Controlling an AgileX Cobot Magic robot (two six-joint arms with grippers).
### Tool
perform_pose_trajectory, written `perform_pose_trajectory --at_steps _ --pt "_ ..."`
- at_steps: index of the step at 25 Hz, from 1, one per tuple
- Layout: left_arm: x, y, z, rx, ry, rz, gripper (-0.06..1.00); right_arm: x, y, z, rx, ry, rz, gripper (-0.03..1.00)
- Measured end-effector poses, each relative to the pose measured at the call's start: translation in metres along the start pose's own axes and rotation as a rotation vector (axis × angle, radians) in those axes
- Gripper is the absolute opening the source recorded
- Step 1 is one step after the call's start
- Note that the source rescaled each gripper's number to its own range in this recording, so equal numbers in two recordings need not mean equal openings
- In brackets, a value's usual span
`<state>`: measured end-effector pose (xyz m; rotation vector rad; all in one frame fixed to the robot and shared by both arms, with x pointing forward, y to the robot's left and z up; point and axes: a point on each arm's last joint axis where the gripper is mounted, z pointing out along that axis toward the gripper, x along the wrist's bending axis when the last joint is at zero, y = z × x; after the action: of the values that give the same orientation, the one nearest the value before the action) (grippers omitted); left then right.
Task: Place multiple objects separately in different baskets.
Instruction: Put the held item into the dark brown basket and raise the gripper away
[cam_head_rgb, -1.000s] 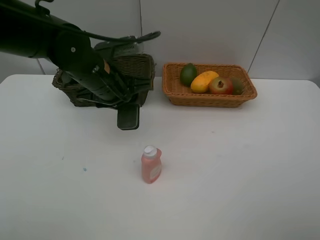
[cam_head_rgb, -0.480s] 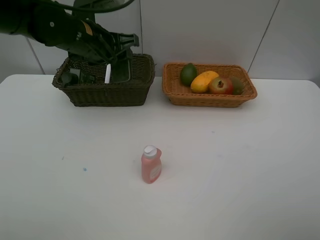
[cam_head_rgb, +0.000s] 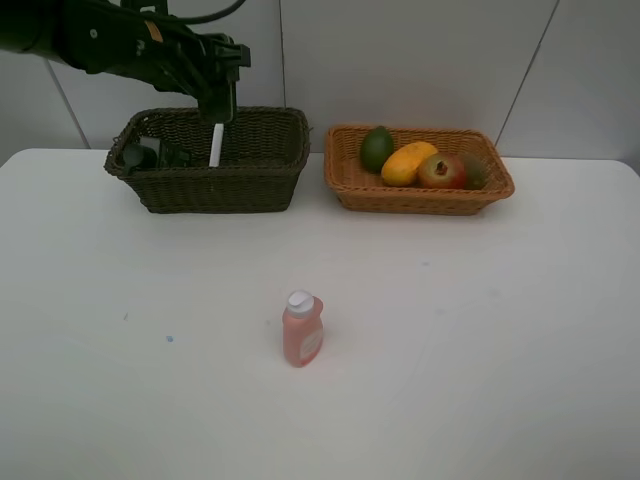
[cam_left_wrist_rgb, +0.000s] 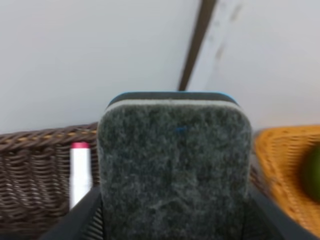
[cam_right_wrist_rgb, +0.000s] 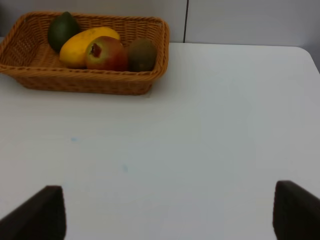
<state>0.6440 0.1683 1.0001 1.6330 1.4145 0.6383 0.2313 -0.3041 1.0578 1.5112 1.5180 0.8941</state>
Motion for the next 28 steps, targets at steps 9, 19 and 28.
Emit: perform_pose_trajectory --at_steps 9,19,28 --pt "0.017 -0.028 0.038 0.005 0.009 0.029 0.57 0.0 0.0 0.0 0.0 0.0 0.005 1.0" --pt "0.018 -0.036 0.047 -0.011 -0.002 0.075 0.57 0.0 0.0 0.0 0.0 0.0 0.0 1.0" --pt "0.022 -0.035 0.047 -0.014 0.006 0.078 0.58 0.0 0.0 0.0 0.0 0.0 0.0 1.0"
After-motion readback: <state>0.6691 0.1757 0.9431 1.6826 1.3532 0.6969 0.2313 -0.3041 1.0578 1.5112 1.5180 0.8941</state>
